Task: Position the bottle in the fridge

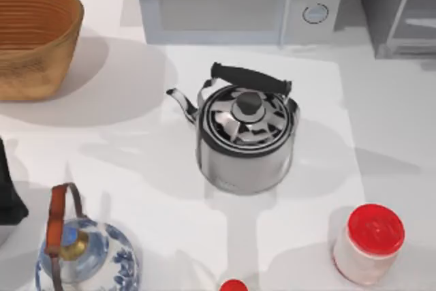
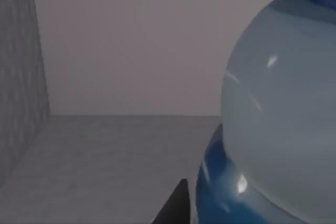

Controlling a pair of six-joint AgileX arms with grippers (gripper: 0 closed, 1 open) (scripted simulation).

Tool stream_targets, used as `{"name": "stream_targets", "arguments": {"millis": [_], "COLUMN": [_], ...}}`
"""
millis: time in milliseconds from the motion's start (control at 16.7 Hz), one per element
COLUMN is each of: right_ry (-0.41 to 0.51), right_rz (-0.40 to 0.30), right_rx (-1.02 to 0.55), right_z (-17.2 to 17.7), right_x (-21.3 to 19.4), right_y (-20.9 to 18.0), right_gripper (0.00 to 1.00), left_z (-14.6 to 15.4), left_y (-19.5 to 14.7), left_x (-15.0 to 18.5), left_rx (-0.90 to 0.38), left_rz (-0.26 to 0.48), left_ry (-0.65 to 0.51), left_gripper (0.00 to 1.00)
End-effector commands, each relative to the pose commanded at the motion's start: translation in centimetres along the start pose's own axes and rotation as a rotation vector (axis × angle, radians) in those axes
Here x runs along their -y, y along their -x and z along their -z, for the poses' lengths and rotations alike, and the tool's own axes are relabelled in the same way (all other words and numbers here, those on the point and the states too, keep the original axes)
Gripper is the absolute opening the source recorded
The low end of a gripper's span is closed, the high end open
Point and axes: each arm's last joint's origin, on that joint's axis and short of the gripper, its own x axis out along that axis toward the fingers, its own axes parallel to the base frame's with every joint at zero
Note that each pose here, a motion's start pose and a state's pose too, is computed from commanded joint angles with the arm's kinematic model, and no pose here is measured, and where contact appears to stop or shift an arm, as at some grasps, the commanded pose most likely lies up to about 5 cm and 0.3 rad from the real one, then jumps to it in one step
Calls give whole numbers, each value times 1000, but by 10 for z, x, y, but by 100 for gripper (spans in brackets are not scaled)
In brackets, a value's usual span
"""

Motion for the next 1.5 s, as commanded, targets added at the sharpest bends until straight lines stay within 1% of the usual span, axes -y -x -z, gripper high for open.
{"name": "stream_targets", "arguments": {"millis": [180,840,1140,1440,1500], "right_ry": [0,-1,0,0,0], "right_rz": [-5,4,3,0,0], "right_rx": [-4,-10,4,0,0], "right_z": [2,4,-1,-1,-1], "right_x": [0,4,3,1,1], "right_y": [-8,-69,-97,-100,-100], "right_gripper": [1,1,1,1,8], "left_z": [0,0,0,0,0], "left_y": [0,0,0,0,0], "left_x": [0,0,0,0,0], "left_rx": [0,0,0,0,0], "left_rz": [0,0,0,0,0], "left_ry": [0,0,0,0,0], "left_gripper": [100,100,100,100,100]}}
